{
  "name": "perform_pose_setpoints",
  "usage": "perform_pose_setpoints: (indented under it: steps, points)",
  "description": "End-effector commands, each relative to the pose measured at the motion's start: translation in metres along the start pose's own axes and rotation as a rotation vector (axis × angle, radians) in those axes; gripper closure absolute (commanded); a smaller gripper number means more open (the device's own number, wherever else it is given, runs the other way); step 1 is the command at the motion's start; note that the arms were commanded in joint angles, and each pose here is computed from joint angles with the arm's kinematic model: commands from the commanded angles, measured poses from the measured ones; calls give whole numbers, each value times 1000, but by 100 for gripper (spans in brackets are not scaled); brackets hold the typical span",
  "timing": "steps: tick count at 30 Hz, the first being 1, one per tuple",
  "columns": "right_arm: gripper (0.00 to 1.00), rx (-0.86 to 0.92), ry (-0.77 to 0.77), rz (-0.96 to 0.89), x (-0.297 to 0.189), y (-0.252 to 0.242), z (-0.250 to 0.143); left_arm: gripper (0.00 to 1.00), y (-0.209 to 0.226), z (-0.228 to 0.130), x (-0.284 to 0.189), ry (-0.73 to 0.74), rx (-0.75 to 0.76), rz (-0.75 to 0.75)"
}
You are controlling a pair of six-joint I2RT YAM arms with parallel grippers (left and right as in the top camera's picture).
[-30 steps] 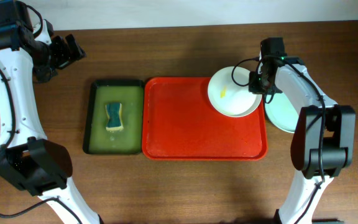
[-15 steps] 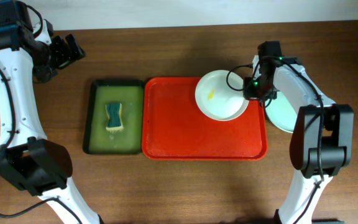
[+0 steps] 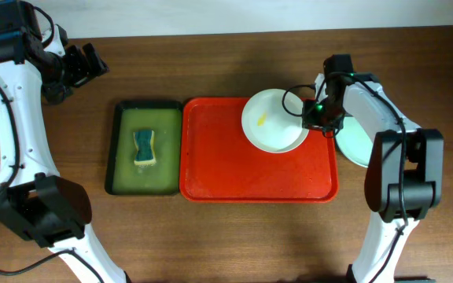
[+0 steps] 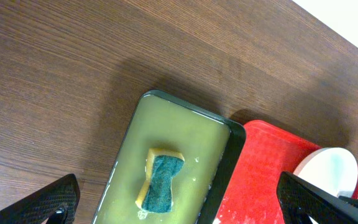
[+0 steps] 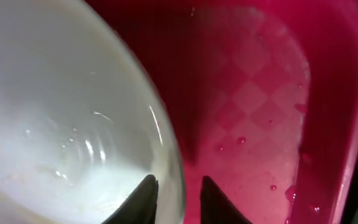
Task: Clean dirty plates on tray and stack at the side
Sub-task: 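Grip the white plate rim with right gripper and pull it to tray center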
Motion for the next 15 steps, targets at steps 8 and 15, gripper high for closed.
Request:
perform_pose_setpoints:
  steps: [8,15]
  points:
    - [96,129,387,261,-14,45,-83,1,-5,3,-11,-26,16,-16]
    - [96,-55,366,-17,3,46,-94,1,-5,3,-11,-26,16,-16]
Point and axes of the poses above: each gripper's point midway between its finger pads, its own x axis out along the fingers, its own y axis along the line the jaws close on, z = x × y, the point moved 1 cm from there along -x, back along the fingers
